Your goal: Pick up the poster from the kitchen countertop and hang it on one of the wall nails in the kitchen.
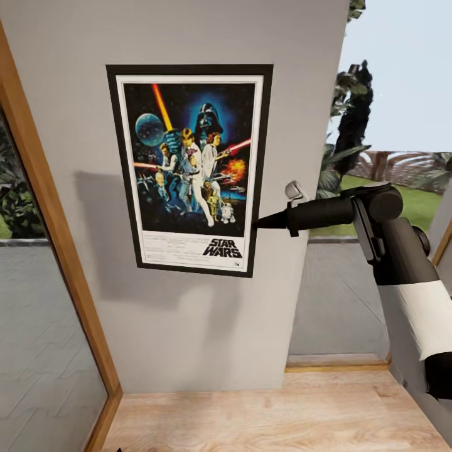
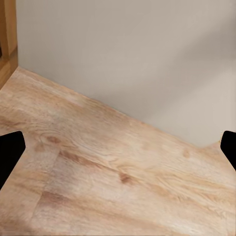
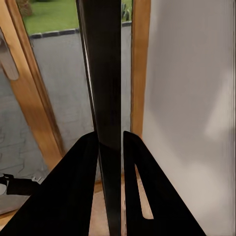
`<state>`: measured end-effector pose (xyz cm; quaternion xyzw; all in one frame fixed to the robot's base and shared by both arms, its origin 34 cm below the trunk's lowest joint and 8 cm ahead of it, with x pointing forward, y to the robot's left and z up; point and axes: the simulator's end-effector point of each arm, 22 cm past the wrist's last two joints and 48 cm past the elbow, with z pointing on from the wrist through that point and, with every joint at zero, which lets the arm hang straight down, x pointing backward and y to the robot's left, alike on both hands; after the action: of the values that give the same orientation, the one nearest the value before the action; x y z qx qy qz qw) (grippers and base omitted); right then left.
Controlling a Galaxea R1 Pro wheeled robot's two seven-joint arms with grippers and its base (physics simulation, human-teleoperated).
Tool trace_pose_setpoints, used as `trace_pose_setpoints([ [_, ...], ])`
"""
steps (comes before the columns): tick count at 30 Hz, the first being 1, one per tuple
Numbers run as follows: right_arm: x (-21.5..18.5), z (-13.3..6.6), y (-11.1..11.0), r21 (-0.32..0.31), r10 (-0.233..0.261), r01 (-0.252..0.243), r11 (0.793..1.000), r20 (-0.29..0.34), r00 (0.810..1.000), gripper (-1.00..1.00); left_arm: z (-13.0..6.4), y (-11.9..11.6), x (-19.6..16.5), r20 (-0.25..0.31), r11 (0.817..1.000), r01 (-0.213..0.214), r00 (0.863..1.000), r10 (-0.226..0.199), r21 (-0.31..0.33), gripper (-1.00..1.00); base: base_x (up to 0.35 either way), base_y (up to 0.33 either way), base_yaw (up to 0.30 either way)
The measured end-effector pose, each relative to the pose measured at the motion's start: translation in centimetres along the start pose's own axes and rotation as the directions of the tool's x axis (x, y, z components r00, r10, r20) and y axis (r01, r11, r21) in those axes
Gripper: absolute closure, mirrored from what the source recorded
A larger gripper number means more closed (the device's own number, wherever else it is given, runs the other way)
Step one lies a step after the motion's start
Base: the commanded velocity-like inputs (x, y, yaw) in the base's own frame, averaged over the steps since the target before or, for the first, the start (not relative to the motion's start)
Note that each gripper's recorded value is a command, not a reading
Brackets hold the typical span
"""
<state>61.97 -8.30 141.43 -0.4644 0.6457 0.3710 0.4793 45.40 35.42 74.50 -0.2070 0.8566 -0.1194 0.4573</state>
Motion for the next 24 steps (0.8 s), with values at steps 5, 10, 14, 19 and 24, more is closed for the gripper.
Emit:
trace_pose_setpoints([
  [5,0.04,0.02,-0.04,0.001,0.001,-0.001,1.000,-0.001,1.000,1.00,0.00,0.00,0.00,0.000,1.000,0.000,1.000,0.000,0.000,-1.00,0.329,0.000,0.000],
  [10,0.06,0.03,-0.05,0.001,0.001,-0.001,1.000,-0.002,1.000,1.00,-0.02,0.11,-0.07,0.001,1.000,-0.001,1.000,0.001,-0.001,-1.00,0.333,0.000,0.000],
  [14,0.06,0.02,-0.05,0.001,0.001,-0.001,1.000,-0.002,1.000,1.00,-0.04,0.27,-0.16,0.001,1.000,-0.002,1.000,0.002,-0.003,-1.00,0.333,0.000,0.000],
  [19,0.07,0.03,-0.04,0.001,0.002,-0.002,1.000,-0.002,1.000,1.00,-0.05,0.34,-0.20,0.001,1.000,-0.003,1.000,0.003,-0.004,-1.00,0.333,0.000,0.000],
  [24,0.08,0.03,-0.04,0.000,0.002,-0.002,1.000,-0.002,1.000,1.00,-0.05,0.37,-0.21,0.001,1.000,-0.003,1.000,0.003,-0.004,-1.00,0.334,0.000,0.000],
])
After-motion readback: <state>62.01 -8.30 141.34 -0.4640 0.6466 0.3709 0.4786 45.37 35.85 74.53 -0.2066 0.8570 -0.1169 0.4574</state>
